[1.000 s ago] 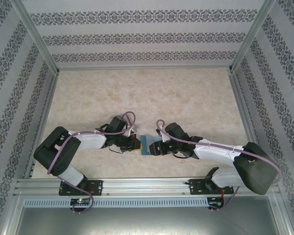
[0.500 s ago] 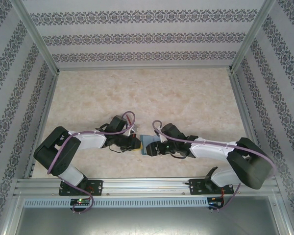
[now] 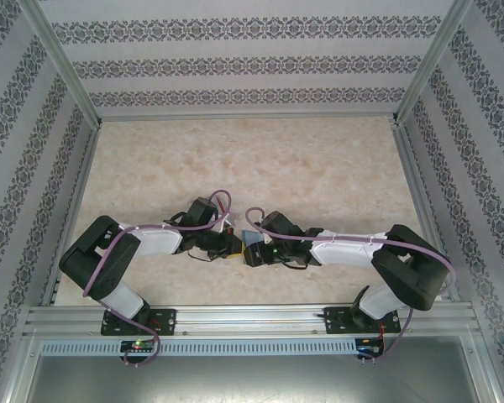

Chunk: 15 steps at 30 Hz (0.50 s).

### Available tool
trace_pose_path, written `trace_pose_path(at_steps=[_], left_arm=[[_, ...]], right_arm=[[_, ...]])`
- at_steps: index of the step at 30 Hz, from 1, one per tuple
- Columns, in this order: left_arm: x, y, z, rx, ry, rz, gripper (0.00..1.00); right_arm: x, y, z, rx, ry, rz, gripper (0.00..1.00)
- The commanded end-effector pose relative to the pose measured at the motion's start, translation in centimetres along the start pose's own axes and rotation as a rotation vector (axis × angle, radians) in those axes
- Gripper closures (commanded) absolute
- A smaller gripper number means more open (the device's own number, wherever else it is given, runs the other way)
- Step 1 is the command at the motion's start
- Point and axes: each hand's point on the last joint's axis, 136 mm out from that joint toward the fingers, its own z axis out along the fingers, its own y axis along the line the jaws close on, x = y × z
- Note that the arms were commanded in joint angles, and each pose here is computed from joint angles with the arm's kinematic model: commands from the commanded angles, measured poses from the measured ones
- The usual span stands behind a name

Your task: Put the credit cards into the card holder

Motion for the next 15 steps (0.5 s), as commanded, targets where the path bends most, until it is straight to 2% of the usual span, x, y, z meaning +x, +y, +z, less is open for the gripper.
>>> trace_pose_path(at_steps=[1, 7, 9, 12, 15], left_arm=[[0.3, -0.4, 0.3, 0.036, 0.017, 0.012, 1.0], [0.2, -0.1, 0.4, 0.024, 0.021, 0.009, 1.0], [0.2, -0.2, 0.5, 0.028, 0.026, 0.008, 1.0], [0.2, -0.5, 0.5, 0.042, 0.029, 0.005, 1.0], [0.2, -0.8, 0.4, 0.051, 0.028, 0.01, 1.0]], right_arm=[[0.4, -1.1, 0.6, 0.06, 0.009, -0.007, 0.46], [0.2, -0.7, 0.0, 0.016, -0.01, -0.003, 0.59], [0.3, -0.9, 0.0, 0.02, -0.008, 0.0, 0.6], [0.3, -0.2, 0.0, -0.016, -0.004, 0.006, 0.36], [0.2, 0.7, -0.4, -0.058, -0.007, 0.008, 0.33]])
